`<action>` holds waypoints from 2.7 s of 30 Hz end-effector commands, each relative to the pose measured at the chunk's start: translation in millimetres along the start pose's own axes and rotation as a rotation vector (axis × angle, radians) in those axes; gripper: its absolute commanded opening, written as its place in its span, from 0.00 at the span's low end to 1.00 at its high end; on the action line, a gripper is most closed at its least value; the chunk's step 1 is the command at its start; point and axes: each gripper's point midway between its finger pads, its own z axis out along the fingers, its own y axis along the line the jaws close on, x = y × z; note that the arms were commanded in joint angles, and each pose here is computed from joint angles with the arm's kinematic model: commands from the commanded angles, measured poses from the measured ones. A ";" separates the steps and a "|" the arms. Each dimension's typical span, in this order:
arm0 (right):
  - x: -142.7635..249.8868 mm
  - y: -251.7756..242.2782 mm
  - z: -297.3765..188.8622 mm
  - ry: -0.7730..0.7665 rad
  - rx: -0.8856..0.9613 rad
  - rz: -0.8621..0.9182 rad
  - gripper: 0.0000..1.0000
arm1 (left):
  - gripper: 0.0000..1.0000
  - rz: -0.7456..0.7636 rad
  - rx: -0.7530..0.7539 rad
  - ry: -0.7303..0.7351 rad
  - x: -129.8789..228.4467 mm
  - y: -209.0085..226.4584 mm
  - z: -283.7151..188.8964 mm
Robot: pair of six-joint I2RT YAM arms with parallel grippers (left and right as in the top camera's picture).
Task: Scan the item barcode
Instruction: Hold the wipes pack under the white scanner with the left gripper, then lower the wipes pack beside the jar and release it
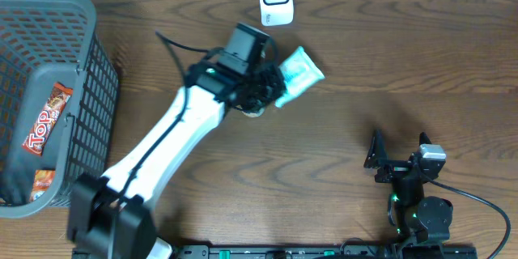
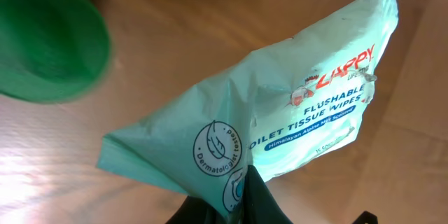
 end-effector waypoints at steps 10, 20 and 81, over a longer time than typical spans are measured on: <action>0.8 0.6 -0.2 0.001 0.000 0.012 0.99 | 0.07 -0.292 0.065 0.339 39.0 -8.8 57.9; 0.8 0.6 -0.1 0.001 0.000 0.012 0.99 | 0.07 -0.436 0.018 0.464 53.5 4.8 84.3; 0.8 0.6 -0.1 0.001 0.000 0.012 0.99 | 0.07 0.185 -0.207 -0.071 29.0 21.8 126.2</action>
